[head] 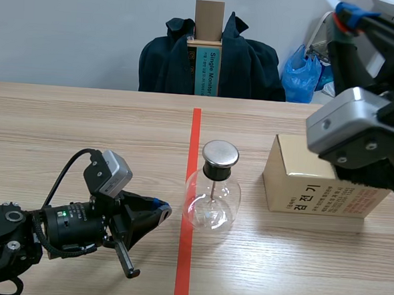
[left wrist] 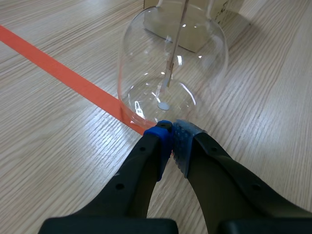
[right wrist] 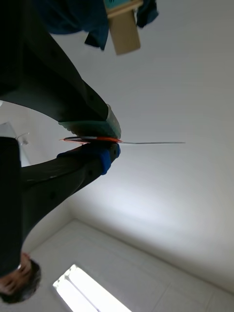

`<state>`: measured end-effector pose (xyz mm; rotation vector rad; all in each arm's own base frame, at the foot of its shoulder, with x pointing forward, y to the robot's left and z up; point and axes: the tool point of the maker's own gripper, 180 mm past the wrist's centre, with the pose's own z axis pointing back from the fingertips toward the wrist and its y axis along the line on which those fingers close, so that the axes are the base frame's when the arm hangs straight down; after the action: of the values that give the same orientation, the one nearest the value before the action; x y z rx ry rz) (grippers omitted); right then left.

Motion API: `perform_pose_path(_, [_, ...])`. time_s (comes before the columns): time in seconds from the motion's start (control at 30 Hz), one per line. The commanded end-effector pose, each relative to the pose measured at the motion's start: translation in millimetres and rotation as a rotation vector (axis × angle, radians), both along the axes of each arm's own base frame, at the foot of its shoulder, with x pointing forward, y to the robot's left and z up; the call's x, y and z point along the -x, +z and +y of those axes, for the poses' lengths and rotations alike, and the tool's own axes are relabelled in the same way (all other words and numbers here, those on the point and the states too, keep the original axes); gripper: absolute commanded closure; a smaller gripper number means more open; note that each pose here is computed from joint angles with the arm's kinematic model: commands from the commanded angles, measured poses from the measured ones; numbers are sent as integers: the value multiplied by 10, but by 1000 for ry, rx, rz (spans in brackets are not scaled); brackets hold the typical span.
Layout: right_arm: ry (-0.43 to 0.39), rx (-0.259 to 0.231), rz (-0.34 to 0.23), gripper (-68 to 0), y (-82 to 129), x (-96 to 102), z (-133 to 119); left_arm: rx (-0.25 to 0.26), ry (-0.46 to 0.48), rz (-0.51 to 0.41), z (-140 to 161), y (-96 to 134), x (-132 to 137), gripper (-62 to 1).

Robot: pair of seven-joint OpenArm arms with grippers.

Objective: Do the electroscope experiment.
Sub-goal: 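Bring the plate to the electroscope and point at the metal foil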

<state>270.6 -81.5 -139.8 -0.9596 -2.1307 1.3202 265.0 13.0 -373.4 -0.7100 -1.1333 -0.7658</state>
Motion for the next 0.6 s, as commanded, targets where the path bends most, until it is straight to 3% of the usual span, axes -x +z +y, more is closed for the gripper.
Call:
perform_pose_path(0.0, [14, 28, 9, -8, -17, 19, 26, 35, 6, -35, -56, 135, -65, -27])
perform_pose_path(0.13, [44, 65, 80, -8, -264, 59, 43, 24, 33, -51, -33, 134, -113, -27])
perform_pose_path(0.33, [51, 138, 213, -8, -866, 93, -26, 18, 40, -52, -19, 120, -121, -27])
perform_pose_path(0.57, [11, 163, 250, -8, -1193, 119, -149, 18, 40, -52, -19, 120, -121, -27])
